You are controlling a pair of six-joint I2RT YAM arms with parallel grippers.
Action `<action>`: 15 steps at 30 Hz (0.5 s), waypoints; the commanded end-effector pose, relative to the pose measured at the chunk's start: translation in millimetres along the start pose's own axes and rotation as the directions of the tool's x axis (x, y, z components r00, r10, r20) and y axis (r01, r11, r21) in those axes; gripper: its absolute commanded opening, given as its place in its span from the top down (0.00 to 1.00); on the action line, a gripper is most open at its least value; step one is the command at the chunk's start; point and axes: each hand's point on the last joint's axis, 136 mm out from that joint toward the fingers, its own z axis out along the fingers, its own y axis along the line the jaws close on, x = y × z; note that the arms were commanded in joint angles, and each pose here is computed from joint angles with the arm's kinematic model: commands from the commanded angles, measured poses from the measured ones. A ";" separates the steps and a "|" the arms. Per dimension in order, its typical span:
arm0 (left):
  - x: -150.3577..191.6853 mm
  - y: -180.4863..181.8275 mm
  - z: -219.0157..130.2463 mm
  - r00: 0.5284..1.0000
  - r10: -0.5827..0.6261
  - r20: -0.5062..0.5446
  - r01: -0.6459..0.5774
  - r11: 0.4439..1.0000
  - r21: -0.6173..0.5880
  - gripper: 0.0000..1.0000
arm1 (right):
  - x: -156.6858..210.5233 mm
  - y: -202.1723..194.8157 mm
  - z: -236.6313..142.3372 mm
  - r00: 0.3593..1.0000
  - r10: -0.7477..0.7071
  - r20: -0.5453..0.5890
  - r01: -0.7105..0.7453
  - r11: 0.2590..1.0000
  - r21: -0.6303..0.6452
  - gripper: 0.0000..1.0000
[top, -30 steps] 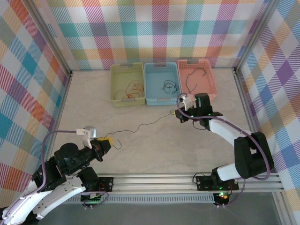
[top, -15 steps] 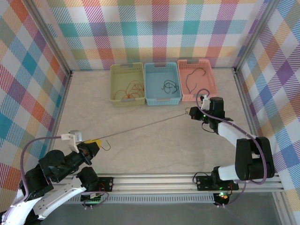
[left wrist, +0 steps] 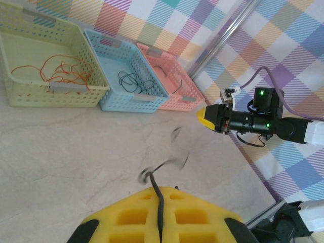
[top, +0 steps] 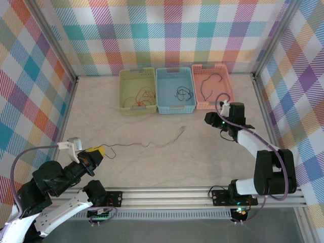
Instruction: Untangle the cables
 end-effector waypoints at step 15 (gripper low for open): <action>-31.4 -68.0 42.4 0.999 0.032 -0.041 -0.026 0.989 0.143 1.00 | 118.8 239.7 -61.8 0.579 -0.694 0.427 0.743 0.232 -0.628 0.41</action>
